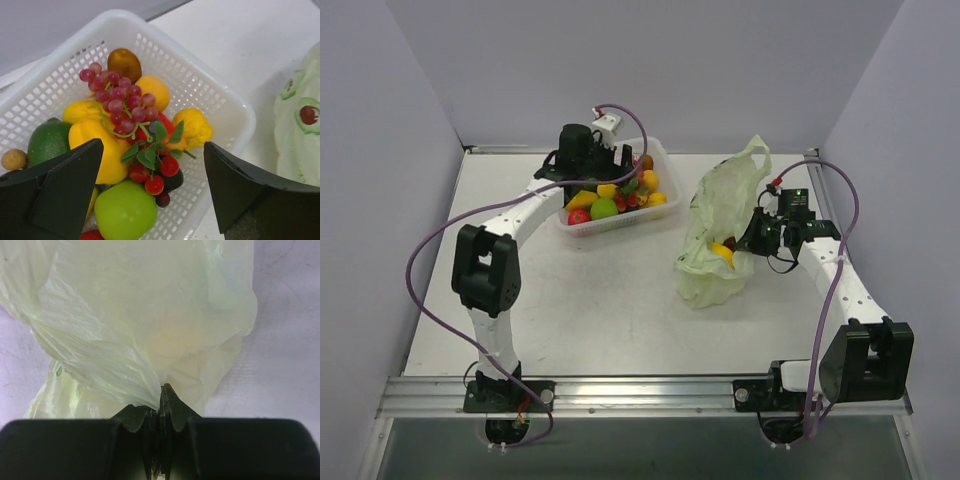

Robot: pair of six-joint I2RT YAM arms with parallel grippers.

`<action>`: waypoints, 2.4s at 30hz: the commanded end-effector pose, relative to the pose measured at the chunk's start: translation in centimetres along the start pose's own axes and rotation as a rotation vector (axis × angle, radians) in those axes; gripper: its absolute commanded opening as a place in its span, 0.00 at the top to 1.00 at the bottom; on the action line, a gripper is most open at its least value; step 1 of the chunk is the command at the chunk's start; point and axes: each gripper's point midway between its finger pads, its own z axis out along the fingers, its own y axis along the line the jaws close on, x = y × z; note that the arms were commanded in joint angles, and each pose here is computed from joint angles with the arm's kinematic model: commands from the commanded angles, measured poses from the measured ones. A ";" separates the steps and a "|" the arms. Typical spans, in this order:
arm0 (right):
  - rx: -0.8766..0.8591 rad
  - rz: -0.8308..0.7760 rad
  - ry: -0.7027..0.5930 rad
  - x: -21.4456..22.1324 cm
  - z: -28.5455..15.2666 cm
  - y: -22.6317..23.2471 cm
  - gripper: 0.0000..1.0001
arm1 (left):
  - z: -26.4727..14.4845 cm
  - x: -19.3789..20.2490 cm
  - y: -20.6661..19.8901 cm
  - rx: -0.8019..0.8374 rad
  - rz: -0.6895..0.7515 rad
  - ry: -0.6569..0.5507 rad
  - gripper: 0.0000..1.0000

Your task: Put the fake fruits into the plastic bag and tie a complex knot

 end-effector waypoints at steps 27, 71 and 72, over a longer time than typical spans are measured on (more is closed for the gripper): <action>0.026 -0.014 0.015 -0.1 0.2 -0.6 1.00 | 3.9 2.1 -1.2 0.027 -0.079 0.038 0.91; 0.097 -0.021 -0.013 -0.8 -0.6 -1.9 1.00 | -2.9 -5.3 -24.4 0.724 -0.221 -0.109 0.21; 0.096 -0.022 -0.017 -0.9 -0.7 -1.8 1.00 | -3.9 -6.0 -23.0 0.677 -0.214 -0.093 0.21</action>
